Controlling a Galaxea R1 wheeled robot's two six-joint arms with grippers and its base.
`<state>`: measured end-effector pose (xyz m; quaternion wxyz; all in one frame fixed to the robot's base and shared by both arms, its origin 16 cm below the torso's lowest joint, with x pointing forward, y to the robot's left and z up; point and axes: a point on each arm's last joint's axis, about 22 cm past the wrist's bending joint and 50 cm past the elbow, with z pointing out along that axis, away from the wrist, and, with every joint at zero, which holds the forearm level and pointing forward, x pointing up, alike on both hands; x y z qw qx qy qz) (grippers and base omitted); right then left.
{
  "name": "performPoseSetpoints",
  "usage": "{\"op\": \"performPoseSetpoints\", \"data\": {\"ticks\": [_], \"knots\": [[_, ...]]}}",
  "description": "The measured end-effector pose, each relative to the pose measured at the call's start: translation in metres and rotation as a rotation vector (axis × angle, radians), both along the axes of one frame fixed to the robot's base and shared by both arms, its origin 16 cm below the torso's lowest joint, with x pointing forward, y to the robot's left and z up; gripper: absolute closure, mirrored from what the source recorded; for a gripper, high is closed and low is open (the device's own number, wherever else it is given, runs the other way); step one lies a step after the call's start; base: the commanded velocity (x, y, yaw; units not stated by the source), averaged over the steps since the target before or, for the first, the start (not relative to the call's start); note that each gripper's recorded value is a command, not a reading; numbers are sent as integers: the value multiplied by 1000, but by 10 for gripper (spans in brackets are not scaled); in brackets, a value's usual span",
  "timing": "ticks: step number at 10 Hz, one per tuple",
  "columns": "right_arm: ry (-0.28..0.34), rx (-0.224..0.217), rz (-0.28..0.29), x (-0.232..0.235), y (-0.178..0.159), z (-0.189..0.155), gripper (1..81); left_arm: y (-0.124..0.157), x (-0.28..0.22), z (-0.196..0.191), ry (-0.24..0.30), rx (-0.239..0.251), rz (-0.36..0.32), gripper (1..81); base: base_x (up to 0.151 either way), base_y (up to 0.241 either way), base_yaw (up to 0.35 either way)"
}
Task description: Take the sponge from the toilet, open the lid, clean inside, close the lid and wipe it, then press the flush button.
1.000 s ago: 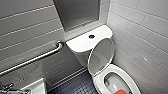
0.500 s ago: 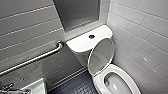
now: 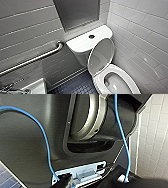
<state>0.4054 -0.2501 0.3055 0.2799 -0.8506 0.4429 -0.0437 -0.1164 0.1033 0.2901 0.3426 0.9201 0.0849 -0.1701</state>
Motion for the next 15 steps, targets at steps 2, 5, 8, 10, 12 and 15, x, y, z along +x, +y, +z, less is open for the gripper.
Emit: {"op": "performPoseSetpoints", "data": {"ticks": [2, 5, 8, 10, 12, 15], "knots": [[27, -1, 62, -40, -8, 0, 811, 15, 3, -4, -6, 14, -8, 10, 0, 0, 0], [76, -42, 233, -120, -44, -13, 811, 47, 31, -14, -50, 13, 39, 10, 0, 0, 0], [81, -33, 341, -175, -42, -15, 811, 70, 51, -21, -67, 34, 52, 10, 0, 0, 0], [115, -34, 379, -217, -39, -8, 811, 70, 46, 0, -50, 32, 53, 10, 0, 0, 0], [126, -74, 388, -254, -46, -2, 811, 71, 51, 12, -62, 19, 29, 10, 0, 0, 0], [123, -53, 366, -303, -14, 32, 811, 73, 72, 24, -131, 7, 6, 10, 0, 0, 0]]}}
